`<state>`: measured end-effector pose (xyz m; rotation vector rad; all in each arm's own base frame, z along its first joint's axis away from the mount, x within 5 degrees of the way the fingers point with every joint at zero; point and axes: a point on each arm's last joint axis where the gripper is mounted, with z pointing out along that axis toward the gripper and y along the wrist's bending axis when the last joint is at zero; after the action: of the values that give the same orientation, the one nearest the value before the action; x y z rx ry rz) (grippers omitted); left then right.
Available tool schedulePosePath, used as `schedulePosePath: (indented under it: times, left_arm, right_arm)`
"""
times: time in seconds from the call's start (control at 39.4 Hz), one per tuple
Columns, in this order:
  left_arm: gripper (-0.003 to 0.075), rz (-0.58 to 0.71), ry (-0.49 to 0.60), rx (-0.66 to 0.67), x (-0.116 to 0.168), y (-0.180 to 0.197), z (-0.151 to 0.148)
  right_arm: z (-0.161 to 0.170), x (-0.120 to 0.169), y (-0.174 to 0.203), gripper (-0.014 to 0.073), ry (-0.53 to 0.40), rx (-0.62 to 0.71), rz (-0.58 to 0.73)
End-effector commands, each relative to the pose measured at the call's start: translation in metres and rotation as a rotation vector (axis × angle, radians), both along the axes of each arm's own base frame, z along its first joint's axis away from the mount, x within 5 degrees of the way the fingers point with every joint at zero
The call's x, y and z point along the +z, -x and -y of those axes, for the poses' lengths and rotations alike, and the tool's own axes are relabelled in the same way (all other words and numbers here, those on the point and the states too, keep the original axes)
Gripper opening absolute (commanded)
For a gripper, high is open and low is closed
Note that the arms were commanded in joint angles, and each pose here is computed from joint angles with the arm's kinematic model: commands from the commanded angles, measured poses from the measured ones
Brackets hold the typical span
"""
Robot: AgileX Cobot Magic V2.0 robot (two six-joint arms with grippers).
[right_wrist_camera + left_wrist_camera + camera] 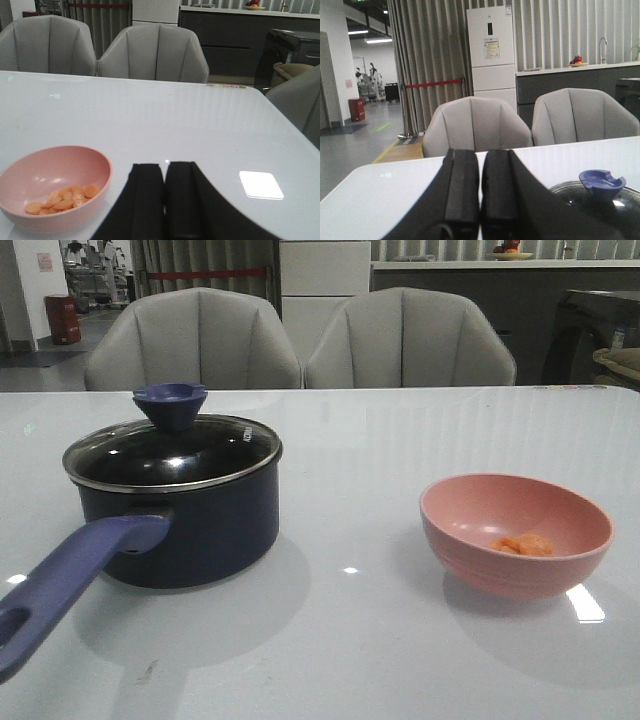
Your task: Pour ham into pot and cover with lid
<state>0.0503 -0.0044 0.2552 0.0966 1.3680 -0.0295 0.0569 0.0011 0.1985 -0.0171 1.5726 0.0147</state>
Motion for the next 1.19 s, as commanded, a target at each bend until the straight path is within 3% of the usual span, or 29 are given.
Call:
schedulePosePath:
  times: [0.0,0.23,0.63,0.74,0.94,0.99,1.17]
  left_arm:
    - [0.0113,-0.060,0.014,-0.005,0.034,-0.003,0.000]
    - [0.0113,-0.324,0.051,-0.030,0.053,-0.026,0.005]
    - [0.0122,-0.418,0.045,-0.024,0.044,-0.049,0.007]
    - [0.0206,-0.428,0.044,-0.024,0.044,-0.051,0.007]
    - [0.0577,-0.444,0.043,-0.023,0.043,-0.054,0.007]
    - [0.0629,-0.444,0.043,-0.023,0.043,-0.054,0.007]
    - [0.0648,-0.408,0.046,-0.021,0.046,-0.056,0.007]
  right_arm:
    - [0.000,0.005,0.001,0.0140,0.007,-0.001,0.091]
    - [0.000,0.005,0.001,0.0140,0.007,-0.001,0.091]
    - [0.000,0.005,0.001,0.0140,0.007,-0.001,0.091]
    - [0.000,0.005,0.001,0.0140,0.007,-0.001,0.091]
    - [0.000,0.005,0.001,0.0140,0.007,-0.001,0.091]
    - [0.000,0.005,0.001,0.0140,0.007,-0.001,0.091]
    - [0.000,0.005,0.001,0.0140,0.007,-0.001,0.091]
